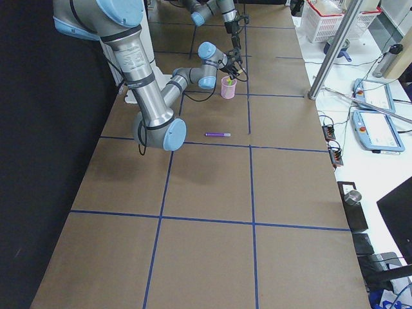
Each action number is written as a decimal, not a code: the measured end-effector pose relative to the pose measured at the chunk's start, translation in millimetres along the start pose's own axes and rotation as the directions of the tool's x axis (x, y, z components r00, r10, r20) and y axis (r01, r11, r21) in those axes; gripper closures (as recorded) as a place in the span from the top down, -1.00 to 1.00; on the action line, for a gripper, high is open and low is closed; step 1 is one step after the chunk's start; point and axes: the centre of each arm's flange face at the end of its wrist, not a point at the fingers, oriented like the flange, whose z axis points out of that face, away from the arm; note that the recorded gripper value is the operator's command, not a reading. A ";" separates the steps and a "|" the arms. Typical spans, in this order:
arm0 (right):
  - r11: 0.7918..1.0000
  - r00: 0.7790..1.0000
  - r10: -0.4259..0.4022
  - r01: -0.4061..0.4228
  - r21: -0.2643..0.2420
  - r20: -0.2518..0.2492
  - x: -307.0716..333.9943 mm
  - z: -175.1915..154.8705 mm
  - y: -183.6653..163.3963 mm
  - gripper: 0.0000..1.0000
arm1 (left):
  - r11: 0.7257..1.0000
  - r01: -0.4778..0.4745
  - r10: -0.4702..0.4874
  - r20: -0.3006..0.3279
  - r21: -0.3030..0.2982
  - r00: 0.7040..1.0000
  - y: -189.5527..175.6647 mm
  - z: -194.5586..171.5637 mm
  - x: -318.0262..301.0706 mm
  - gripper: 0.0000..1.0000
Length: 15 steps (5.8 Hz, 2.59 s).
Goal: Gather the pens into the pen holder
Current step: 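Carry the yellow marker with the right gripper and drop it into the holder, then lower the left gripper onto the orange marker while the right gripper withdraws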
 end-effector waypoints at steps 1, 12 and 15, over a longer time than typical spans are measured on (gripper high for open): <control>1.000 1.000 -0.004 0.004 0.007 -0.009 -2.4 2.3 8.0 0.80 | 1.000 0.000 0.000 0.001 0.000 1.000 0.2 0.0 -0.5 0.90; 0.921 0.972 0.197 -0.229 -0.316 -0.130 194.9 -113.5 -71.0 0.98 | 0.777 0.084 0.066 0.213 -0.624 0.975 13.8 103.1 -103.9 0.70; 0.921 0.971 0.198 -0.232 -0.314 -0.136 199.9 -118.1 -67.7 0.98 | 0.778 0.007 0.163 0.212 -0.628 0.964 26.2 124.9 -102.4 0.55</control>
